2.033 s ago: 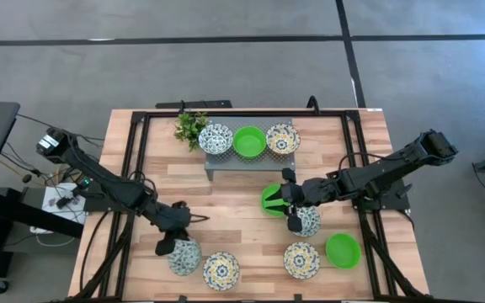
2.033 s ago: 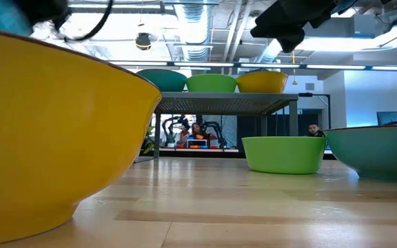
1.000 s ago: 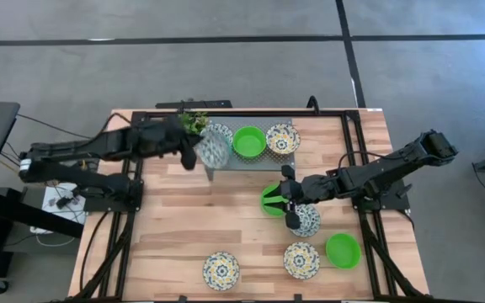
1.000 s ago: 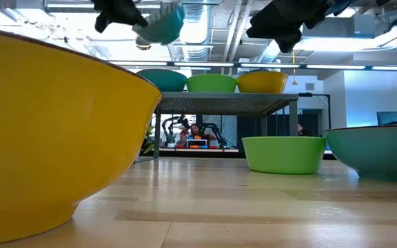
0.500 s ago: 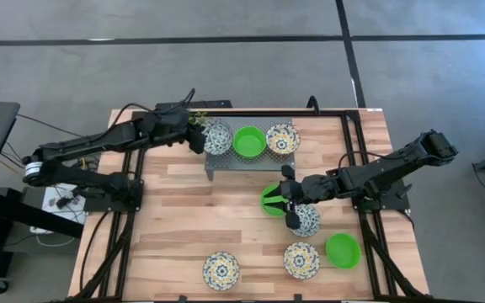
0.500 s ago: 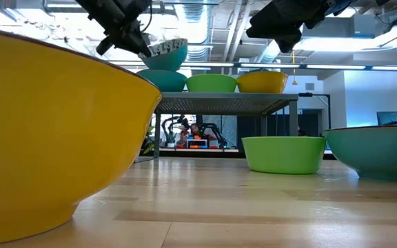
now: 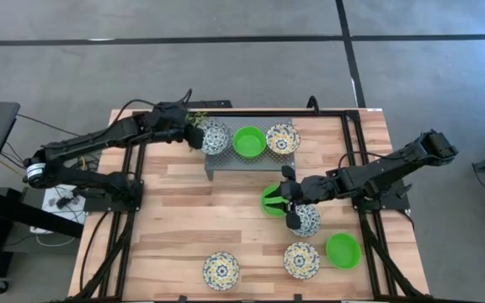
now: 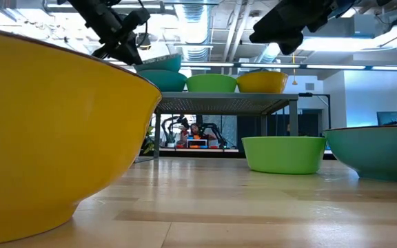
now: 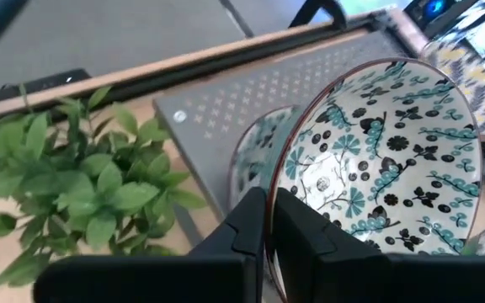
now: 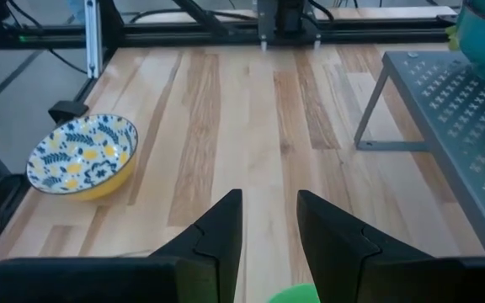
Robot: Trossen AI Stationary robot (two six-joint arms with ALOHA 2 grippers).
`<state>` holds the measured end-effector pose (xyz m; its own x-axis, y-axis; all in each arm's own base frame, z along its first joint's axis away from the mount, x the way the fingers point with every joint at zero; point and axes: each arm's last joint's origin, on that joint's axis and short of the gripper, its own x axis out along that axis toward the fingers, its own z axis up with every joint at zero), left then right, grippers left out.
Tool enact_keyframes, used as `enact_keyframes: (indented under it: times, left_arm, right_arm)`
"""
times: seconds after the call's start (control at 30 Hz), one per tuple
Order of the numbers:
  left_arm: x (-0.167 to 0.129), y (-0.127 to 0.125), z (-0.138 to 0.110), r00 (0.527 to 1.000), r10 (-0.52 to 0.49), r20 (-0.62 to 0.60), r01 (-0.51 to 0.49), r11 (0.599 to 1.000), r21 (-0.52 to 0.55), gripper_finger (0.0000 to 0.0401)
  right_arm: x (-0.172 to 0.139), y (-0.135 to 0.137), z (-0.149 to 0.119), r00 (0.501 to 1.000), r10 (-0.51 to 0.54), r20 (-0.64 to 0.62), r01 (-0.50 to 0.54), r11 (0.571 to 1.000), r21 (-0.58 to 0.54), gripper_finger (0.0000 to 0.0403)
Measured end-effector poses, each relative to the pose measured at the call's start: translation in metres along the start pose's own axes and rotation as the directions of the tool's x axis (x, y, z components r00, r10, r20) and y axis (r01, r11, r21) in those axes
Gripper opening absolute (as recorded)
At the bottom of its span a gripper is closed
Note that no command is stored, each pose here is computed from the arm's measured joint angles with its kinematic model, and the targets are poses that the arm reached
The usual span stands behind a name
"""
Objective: Pick & Place Mini bowls
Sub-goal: Stack the left blue and white patterned bowl on the blue and white patterned bowl on the shelf
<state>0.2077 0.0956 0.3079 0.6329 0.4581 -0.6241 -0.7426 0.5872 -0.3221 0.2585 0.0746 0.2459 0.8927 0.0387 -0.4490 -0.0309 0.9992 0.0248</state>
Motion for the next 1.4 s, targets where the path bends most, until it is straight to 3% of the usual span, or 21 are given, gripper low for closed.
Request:
enact_keyframes:
  times: [0.63,0.97,1.4]
  left_arm:
    - [0.003,0.003,0.001,1.000,0.004,-0.022,-0.005,1.000,-0.015,0.0021]
    - [0.020,0.003,-0.001,0.998,0.034,-0.060,-0.035,0.999,-0.006,0.0051]
    - [0.020,0.002,0.001,0.999,0.022,-0.034,-0.022,1.000,0.000,0.0062]
  right_arm:
    - [0.001,-0.004,-0.001,1.000,-0.015,-0.013,0.015,1.000,0.003,0.0111]
    - [0.001,-0.004,-0.001,1.000,-0.015,-0.013,0.015,1.000,0.003,0.0111]
    - [0.001,-0.004,-0.001,1.000,-0.014,-0.013,0.014,1.000,0.003,0.0111]
